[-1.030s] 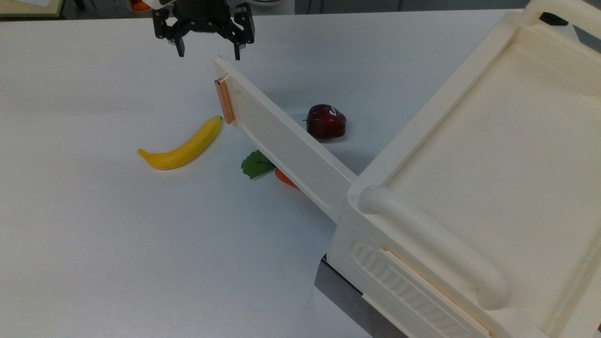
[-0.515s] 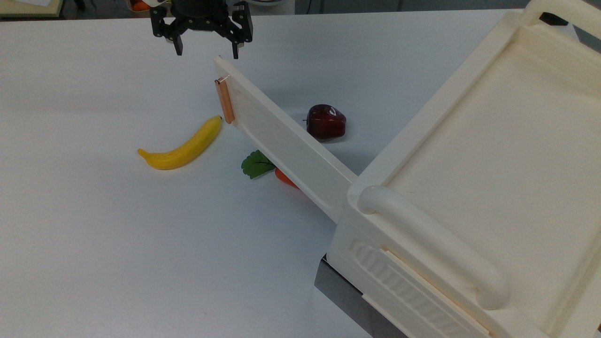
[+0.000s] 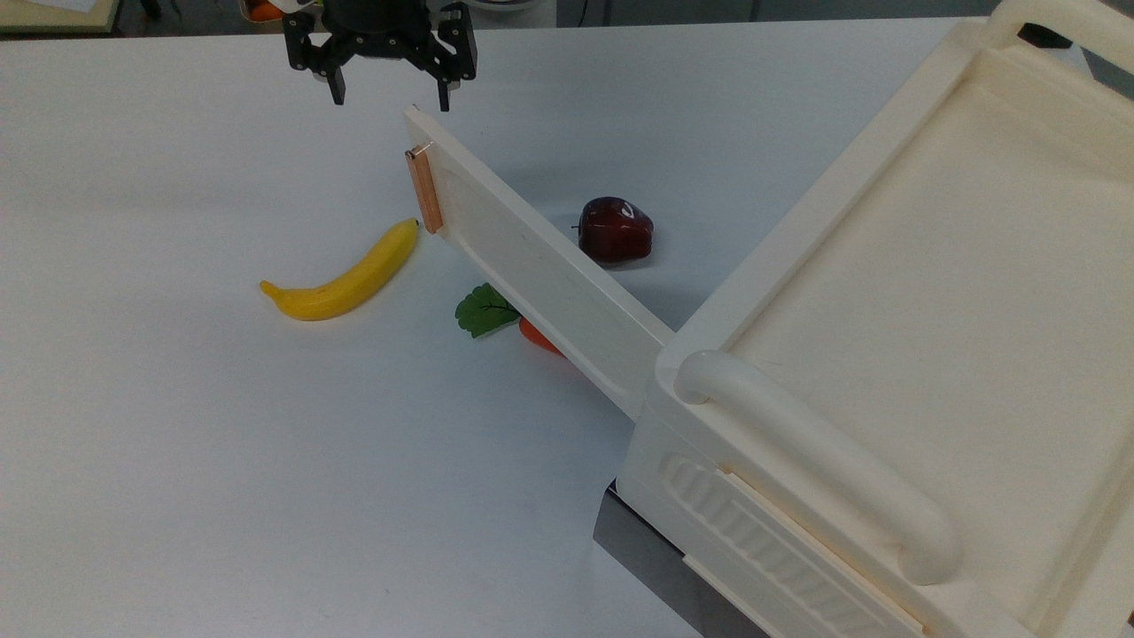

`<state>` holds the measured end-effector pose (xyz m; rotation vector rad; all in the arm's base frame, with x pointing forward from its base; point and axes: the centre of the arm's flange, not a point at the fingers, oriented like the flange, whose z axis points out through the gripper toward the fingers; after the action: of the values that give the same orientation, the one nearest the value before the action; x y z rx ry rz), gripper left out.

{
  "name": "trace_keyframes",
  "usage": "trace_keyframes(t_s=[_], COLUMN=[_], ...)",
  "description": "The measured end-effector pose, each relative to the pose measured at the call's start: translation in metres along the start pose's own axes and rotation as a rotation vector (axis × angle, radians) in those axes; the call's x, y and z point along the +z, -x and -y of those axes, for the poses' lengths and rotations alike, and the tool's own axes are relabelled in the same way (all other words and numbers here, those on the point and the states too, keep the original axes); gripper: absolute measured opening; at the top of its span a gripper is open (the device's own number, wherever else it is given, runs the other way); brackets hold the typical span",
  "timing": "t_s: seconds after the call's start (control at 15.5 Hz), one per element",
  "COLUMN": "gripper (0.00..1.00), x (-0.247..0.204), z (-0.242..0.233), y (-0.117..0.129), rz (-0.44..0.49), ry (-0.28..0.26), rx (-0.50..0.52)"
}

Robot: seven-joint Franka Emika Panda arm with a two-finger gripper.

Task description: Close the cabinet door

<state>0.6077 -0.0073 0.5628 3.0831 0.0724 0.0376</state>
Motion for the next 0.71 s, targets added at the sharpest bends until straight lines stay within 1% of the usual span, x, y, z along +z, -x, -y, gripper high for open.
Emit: trace_keyframes(t_s=[0.06,0.13,0.26,0.32,0.58,0.64,0.71], gripper=[0.97,0.87,0.63,0.55,0.11,0.04,0.01], x=[0.0,0.0,0.0,0.0001,0.0001,0.0001,0.0001], z=[0.0,0.0,0.0,0.0,0.0,0.0,0.0], y=[0.0,0.0,0.0,0.0,0.0,0.0,0.0], rz=[0.0,0.0,0.0,0.0,0.0,0.0,0.0], ry=[0.0,0.0,0.0,0.0,0.0,0.0,0.0], rx=[0.0,0.0,0.0,0.0,0.0,0.0,0.0])
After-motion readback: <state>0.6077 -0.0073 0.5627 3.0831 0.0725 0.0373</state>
